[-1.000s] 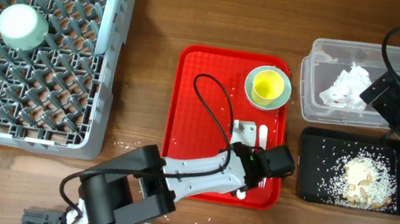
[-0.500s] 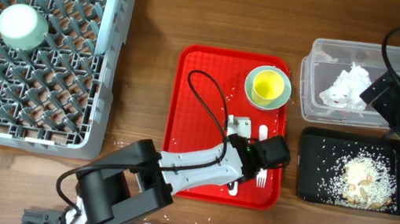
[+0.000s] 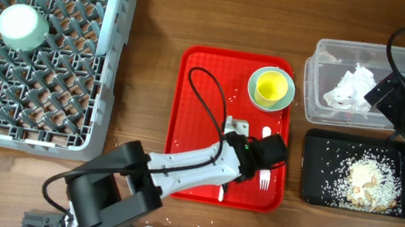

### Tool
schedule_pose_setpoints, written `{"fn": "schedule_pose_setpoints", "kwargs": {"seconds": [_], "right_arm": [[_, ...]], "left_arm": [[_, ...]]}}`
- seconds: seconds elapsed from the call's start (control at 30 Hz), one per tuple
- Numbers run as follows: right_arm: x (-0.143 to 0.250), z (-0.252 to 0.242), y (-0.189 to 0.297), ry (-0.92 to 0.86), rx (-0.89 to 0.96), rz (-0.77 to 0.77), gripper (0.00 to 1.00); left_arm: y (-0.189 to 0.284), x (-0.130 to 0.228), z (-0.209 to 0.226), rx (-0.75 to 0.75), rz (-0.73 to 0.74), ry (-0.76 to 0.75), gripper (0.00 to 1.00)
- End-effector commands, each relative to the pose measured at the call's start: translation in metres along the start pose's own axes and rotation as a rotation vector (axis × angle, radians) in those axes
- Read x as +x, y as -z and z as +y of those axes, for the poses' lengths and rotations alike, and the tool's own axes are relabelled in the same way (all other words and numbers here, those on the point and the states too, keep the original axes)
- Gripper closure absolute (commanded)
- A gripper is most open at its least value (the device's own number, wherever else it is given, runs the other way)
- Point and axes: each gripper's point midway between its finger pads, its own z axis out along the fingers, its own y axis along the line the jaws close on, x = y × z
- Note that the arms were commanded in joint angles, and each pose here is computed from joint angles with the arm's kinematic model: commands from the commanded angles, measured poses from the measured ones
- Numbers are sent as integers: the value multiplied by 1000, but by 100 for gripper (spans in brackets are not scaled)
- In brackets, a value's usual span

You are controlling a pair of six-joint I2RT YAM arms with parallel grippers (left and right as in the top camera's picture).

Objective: Sort waste into correct bins and load items into the dishwasher rack
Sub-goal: 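Carry the white spoon to the dish rack and drop it in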

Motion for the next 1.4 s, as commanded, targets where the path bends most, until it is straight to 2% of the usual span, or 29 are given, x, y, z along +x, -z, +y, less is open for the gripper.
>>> {"fn": "schedule_pose_setpoints", "kwargs": {"seconds": [0.0,0.13,0.33,0.4,0.6,0.8,0.93,1.07,1.37], "right_arm": [[-3,2,4,-6,-13,-14,0],[-3,2,4,-6,-13,-14,0],[-3,2,4,-6,-13,-14,0],[-3,2,4,-6,-13,-14,0],[-3,2,4,-6,-13,-14,0],[-3,2,4,-6,-13,-14,0],[-3,2,4,-6,-13,-14,0],[-3,2,4,-6,-13,-14,0],[-3,2,4,-6,-13,-14,0]], "left_arm": [[22,-10,9,31,-9,-56,96],[50,-30,32,32,-44,-122,96],[113,-79,130,-38,-118,-234,96],[140,-106,177,-90,-224,-166,96],[179,-150,269,-176,-401,14,96],[162,-154,324,-266,-295,-147,96],[151,-152,350,-270,-248,-72,96],[128,-146,349,-90,-181,2,96],[89,-139,351,-49,-43,-25,96]]}}
